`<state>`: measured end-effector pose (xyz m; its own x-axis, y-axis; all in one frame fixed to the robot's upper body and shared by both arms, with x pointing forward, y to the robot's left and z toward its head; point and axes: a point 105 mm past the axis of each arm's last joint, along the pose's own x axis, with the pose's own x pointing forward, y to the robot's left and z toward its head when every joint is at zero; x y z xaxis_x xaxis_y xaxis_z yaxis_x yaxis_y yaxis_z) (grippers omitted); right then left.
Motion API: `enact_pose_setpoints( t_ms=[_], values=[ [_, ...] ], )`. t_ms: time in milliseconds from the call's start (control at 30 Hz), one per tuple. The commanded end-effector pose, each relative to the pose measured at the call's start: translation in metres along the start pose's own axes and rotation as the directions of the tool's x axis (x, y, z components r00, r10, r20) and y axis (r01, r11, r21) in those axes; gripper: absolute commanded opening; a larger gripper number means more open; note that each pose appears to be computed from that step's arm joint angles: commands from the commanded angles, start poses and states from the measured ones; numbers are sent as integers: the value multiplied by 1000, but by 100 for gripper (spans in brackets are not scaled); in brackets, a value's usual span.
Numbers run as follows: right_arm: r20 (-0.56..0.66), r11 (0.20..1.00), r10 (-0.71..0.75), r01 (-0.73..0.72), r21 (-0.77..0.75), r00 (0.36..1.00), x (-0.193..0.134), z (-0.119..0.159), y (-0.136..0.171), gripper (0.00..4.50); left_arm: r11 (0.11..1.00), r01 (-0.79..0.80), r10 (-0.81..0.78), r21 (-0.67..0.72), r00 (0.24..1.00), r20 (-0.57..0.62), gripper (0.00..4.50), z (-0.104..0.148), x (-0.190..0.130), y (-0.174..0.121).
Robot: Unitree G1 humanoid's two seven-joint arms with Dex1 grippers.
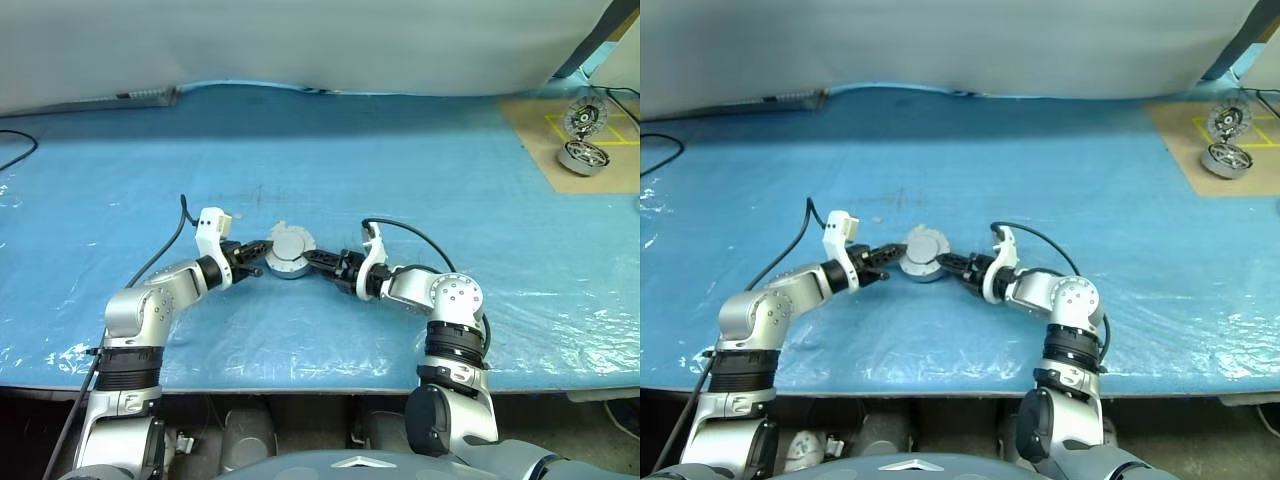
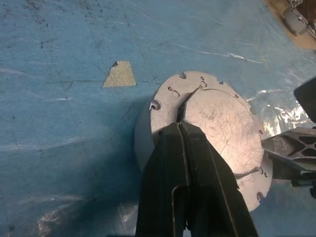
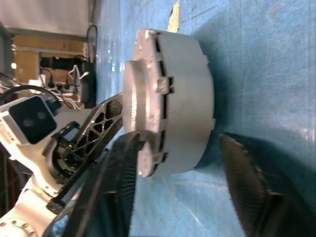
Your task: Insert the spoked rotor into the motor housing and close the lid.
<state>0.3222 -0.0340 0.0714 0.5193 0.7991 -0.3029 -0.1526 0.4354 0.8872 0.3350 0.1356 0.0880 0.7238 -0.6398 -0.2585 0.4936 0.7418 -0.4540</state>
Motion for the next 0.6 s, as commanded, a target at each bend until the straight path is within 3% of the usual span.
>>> enact_pose_setpoints(
  t_ms=[33, 367, 467, 600],
  values=[
    [-13, 999, 37, -37, 0, 999, 12, -7, 12, 332, 1000, -8, 6, -23, 998, -63, 0, -17, 2, 2],
    [-9, 987, 138, -137, 79, 990, 19, -9, 24, 332, 1000, -10, 9, -16, 998, -67, 0, -18, 2, 3],
    [-8, 980, 175, -173, 102, 985, 20, -9, 29, 267, 1000, -14, 13, -16, 998, -68, 0, -18, 2, 4],
    [-18, 972, 212, -209, 109, 977, 20, -10, 35, 142, 1000, -19, 18, -16, 997, -68, 0, -18, 1, 5]
  ],
)
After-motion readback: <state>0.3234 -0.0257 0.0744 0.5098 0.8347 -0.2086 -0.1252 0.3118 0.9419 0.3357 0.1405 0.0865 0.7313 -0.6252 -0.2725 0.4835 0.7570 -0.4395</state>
